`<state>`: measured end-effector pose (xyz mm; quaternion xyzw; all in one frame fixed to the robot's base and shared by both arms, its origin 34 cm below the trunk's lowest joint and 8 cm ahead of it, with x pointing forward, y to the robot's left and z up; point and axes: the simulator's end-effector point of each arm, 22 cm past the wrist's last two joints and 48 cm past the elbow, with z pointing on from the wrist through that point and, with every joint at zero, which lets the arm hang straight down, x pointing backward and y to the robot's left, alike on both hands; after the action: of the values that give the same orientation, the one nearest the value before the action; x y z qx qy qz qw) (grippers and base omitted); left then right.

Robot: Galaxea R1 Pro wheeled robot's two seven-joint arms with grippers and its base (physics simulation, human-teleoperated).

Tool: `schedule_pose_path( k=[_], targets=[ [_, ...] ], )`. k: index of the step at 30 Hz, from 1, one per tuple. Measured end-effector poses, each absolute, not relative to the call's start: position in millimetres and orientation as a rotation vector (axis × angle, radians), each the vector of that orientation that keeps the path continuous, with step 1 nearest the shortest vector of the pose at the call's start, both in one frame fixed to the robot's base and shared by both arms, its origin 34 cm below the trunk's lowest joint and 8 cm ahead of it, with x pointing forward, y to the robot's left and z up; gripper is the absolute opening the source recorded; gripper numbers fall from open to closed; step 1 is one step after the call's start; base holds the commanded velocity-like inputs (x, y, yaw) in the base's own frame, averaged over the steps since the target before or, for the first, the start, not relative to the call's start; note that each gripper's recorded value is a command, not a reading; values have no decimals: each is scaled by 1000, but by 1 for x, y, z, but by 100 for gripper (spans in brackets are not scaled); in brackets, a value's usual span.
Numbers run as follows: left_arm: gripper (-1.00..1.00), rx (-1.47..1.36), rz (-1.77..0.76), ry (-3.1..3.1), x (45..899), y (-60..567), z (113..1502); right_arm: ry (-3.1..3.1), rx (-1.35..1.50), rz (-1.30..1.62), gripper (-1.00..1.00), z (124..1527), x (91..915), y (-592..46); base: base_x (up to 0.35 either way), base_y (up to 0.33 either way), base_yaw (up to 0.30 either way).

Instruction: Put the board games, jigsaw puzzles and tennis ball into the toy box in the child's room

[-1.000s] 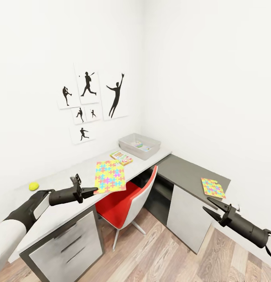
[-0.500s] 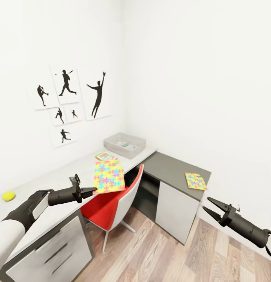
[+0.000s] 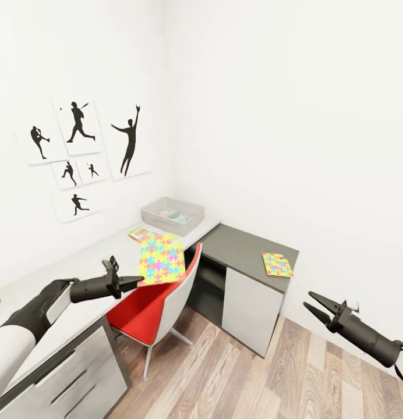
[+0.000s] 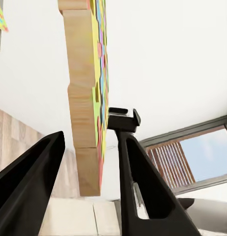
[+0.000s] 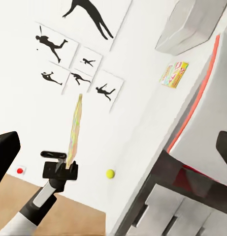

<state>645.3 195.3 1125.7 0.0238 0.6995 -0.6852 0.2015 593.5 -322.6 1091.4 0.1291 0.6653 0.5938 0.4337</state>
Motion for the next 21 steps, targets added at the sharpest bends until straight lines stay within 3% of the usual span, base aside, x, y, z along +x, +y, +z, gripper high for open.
schedule_pose_path(
  k=[7,21],
  targets=[
    [-100,201,-1907,1915,639,180,1151,1626,-30,1461,100,1159,529,-262,0,0,-1],
    [-100,406,-1878,1847,626,159,1190,1660,3,1422,100,1146,526,-264,11,0,0]
  ],
)
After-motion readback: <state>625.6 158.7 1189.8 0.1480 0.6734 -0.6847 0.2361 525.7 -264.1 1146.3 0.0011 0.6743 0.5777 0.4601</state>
